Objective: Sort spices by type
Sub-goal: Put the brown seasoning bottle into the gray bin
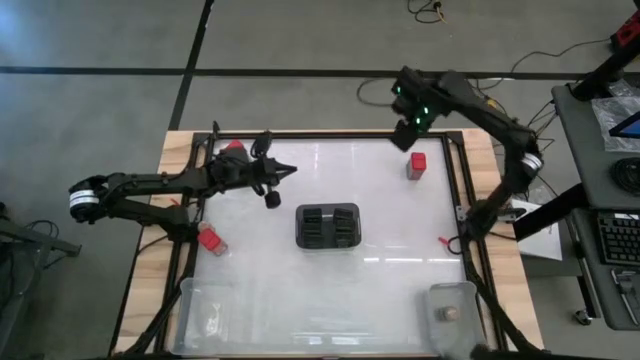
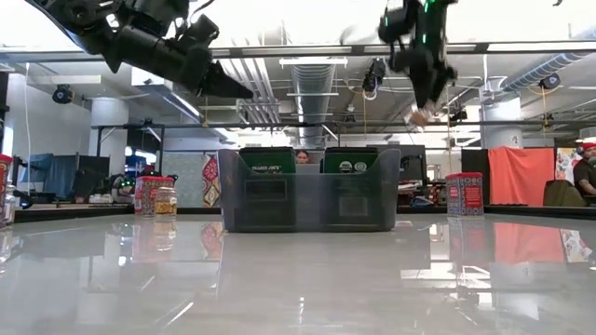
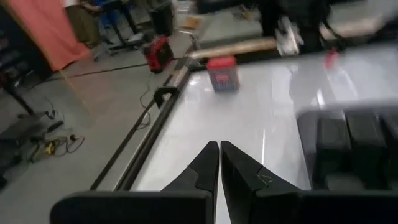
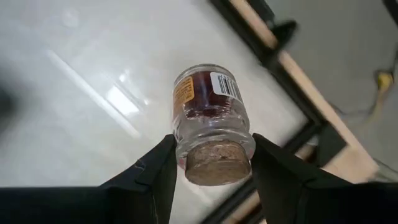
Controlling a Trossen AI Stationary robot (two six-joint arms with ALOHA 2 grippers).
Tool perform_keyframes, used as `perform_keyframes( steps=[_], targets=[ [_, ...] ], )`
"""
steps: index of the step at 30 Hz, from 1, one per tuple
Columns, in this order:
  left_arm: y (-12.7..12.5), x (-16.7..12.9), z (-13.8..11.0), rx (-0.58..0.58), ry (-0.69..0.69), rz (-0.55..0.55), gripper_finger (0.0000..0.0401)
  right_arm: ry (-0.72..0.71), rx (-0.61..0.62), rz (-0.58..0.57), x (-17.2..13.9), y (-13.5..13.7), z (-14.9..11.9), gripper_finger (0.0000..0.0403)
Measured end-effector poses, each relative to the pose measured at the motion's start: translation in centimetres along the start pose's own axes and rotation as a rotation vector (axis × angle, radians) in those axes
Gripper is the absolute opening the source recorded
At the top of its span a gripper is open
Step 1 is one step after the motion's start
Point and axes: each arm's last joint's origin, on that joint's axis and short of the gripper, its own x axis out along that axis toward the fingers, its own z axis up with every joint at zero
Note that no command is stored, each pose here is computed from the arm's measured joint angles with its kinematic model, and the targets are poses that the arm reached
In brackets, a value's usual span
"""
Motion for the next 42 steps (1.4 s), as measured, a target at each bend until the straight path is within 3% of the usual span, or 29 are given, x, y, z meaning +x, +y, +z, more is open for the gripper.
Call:
perform_keyframes(
  steps=[4,9,14,18,23,29,35,42],
  targets=[
    [0.0,0.0,0.1,-0.095,-0.011,0.012,0.0001,-0.066,-0.053,0.054,-2.8,5.1,-2.8,0.0170],
    [-1.0,0.0,-0.3,-0.135,-0.009,-0.020,0.0001,-0.026,-0.075,0.118,-4.5,10.9,-7.7,0.0169],
    [-1.3,-0.6,0.7,-0.189,-0.060,0.000,0.0001,0.140,-0.022,0.247,-5.3,16.2,-13.6,0.0170],
    [-1.7,-1.0,1.3,-0.178,-0.112,-0.017,0.0001,0.291,0.056,0.272,-5.8,19.4,-18.1,0.0170],
    [-2.6,-1.1,1.5,-0.189,-0.133,-0.051,0.0001,0.437,0.198,0.230,-6.8,21.4,-22.9,0.0170],
    [-3.5,-1.6,2.3,-0.194,-0.173,-0.094,0.0001,0.578,0.377,0.071,-6.2,22.4,-27.7,0.0171],
    [-5.2,-2.0,1.9,-0.244,-0.163,-0.168,0.0001,0.662,0.451,0.078,-3.4,24.1,-29.9,0.0171],
    [-6.4,-1.5,1.6,-0.245,-0.142,-0.208,0.0001,0.823,0.513,-0.095,0.0,23.7,-30.9,0.0169]
  ],
)
